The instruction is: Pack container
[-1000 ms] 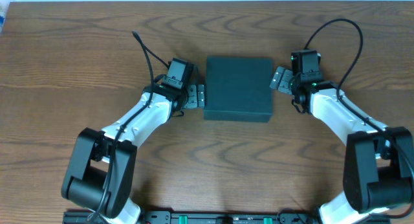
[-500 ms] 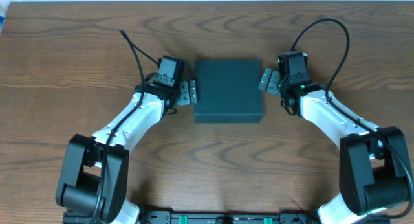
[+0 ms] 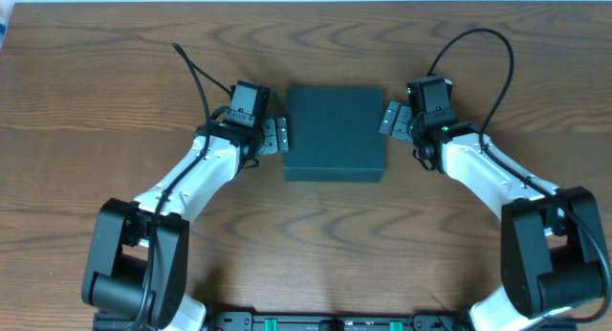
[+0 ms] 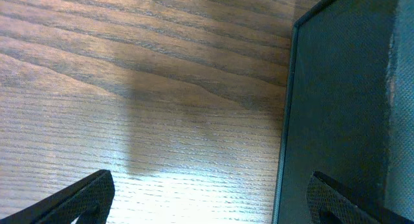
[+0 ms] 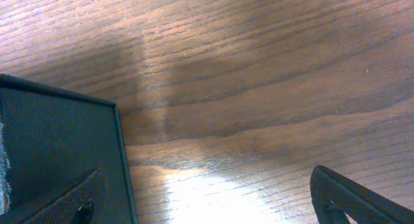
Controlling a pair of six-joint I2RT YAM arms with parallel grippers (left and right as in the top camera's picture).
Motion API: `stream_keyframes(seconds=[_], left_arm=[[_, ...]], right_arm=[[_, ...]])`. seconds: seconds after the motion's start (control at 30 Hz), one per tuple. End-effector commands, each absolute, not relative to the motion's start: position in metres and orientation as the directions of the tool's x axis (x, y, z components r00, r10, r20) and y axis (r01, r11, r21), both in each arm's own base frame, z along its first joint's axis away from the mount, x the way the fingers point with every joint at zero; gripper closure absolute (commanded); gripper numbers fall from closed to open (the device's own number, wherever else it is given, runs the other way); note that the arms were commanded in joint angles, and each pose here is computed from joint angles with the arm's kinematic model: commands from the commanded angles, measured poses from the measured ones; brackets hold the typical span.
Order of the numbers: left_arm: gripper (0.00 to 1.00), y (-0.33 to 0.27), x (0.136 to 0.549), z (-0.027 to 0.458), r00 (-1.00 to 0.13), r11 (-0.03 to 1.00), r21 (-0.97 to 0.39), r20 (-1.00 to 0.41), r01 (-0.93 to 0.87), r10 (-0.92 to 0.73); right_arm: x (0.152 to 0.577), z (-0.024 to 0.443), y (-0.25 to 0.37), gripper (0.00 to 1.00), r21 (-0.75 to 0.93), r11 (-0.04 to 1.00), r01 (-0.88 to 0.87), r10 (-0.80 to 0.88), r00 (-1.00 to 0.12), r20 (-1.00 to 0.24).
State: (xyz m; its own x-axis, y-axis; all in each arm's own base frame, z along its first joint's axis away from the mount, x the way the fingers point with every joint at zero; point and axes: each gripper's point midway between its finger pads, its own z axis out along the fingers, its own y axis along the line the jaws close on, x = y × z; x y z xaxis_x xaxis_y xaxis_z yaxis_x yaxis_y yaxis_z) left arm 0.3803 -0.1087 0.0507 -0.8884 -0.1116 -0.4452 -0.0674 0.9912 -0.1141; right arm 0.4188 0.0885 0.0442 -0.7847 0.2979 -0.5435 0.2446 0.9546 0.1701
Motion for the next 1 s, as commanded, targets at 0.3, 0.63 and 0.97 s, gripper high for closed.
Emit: stream_keyframes(seconds=[0.3,0.63,0.97], left_arm=[[0.04,-0.101,0.385,0.139,-0.767,0.997,-0.072,-0.641,0.028,-0.025],[0.04,-0.079,0.321,0.189,-0.768,0.998,-0.022,-0.64,0.063,0.035],[0.04,-0.057,0.253,0.236,-0.691,0.996,-0.048,-0.723,0.076,0.018]], right_arm=[[0.402,0.123,0.082,0.01,0.124,0.974,0.192,0.225,-0.715,-0.662],[0.336,0.228,0.069,0.01,0.121,0.988,0.1,0.157,-0.614,-0.773],[0.248,0.293,0.077,0.01,0.087,0.991,-0.101,0.027,-0.489,-0.872]])
